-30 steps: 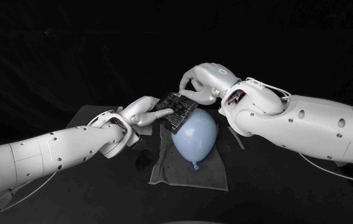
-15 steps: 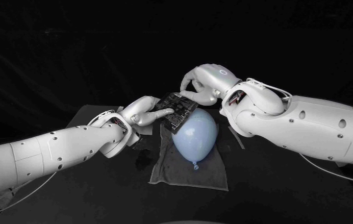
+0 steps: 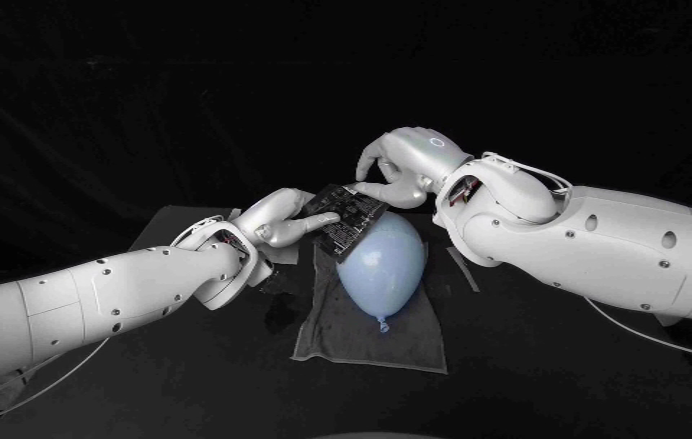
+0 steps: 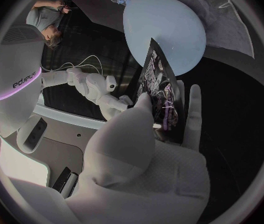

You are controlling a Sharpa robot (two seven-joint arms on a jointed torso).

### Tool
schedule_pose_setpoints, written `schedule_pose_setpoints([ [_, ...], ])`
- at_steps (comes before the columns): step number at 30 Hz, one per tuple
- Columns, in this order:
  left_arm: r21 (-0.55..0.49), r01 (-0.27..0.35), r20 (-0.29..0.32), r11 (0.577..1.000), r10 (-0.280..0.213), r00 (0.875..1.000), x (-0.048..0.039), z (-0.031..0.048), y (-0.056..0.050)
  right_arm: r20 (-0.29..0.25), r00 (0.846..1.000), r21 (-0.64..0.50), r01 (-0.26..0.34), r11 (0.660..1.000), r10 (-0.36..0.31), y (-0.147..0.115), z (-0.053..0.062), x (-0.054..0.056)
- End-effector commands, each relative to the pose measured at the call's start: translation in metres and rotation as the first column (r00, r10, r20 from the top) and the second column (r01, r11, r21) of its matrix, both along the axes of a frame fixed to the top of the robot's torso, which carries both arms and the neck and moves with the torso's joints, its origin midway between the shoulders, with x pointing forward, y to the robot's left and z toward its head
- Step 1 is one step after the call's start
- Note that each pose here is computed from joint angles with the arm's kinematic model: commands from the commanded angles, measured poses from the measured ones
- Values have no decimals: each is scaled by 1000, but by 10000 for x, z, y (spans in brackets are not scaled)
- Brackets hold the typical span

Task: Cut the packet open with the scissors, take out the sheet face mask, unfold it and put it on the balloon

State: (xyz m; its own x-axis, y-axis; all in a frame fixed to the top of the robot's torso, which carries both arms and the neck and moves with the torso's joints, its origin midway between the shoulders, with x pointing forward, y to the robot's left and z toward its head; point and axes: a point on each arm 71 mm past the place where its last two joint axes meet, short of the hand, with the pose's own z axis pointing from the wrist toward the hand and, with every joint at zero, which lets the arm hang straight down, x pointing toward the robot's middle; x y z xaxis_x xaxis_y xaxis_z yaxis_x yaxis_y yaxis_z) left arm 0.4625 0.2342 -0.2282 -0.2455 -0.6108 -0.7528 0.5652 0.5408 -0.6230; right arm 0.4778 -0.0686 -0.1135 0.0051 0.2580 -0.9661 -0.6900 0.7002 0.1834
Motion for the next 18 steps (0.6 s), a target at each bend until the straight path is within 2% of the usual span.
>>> schedule_pose_setpoints([
  [1,1,18,12,1000,-18,1000,-8,23,-31,-39,999,-81,-16,997,13,18,-69,6],
  [18,72,49,58,996,-54,997,-46,14,-58,-72,997,-107,-19,994,11,-96,-107,33],
])
